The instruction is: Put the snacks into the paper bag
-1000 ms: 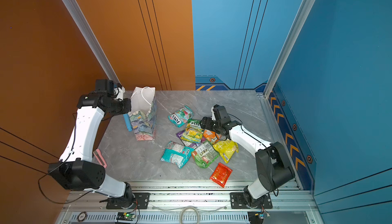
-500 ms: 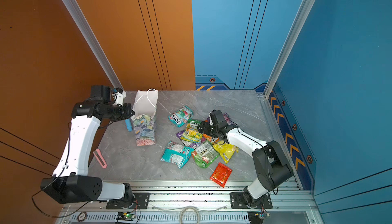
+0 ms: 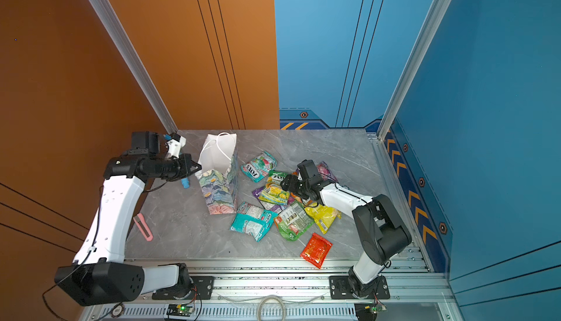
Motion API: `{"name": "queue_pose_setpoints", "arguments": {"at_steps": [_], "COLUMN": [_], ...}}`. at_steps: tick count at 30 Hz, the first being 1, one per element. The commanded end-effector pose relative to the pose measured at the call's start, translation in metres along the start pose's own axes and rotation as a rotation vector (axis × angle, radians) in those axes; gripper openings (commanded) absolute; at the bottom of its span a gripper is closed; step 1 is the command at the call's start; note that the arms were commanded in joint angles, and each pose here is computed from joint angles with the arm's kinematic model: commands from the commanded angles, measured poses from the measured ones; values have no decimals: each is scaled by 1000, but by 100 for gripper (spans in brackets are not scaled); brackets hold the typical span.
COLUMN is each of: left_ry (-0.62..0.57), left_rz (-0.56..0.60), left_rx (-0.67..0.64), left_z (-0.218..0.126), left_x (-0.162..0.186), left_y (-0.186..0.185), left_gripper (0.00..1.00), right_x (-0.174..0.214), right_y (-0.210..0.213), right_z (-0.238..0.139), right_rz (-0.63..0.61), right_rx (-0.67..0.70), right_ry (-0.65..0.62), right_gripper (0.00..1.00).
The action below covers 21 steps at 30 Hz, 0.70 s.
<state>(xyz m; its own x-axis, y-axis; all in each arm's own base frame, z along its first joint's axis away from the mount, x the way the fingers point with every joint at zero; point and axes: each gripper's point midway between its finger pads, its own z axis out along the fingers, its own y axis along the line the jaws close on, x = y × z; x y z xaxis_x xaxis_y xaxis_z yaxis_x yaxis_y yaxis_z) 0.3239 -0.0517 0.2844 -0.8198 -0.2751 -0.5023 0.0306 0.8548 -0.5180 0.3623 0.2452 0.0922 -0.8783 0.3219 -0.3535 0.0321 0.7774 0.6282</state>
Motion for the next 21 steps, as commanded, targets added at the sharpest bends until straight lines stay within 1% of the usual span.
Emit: {"name": "queue_pose_setpoints", "arguments": {"at_steps": [1, 4, 10, 13, 16, 20, 21], "left_ry": [-15, -1, -1, -13, -25, -41, -44], "left_rz": [10, 10, -11, -10, -4, 0, 2], "left_rx": [41, 23, 26, -7, -33, -45, -44], "left_z": [1, 5, 13, 12, 10, 8, 7], "left_x": [-2, 2, 5, 4, 3, 2, 1], "left_y": [-4, 3, 10, 16, 19, 21, 20], "left_gripper": [0, 0, 0, 0, 0, 0, 0], "right_x": [5, 7, 9, 9, 9, 8, 8], "right_y": [0, -4, -1, 3, 4, 4, 4], "right_z": [6, 9, 18, 22, 25, 27, 27], "right_rz": [20, 29, 61, 78, 95, 106, 107], "right_rx": [-9, -1, -33, -58, -73, -75, -77], "right_ry": [11, 15, 29, 37, 41, 36, 34], "right_gripper": [76, 76, 75, 71, 66, 54, 49]}}
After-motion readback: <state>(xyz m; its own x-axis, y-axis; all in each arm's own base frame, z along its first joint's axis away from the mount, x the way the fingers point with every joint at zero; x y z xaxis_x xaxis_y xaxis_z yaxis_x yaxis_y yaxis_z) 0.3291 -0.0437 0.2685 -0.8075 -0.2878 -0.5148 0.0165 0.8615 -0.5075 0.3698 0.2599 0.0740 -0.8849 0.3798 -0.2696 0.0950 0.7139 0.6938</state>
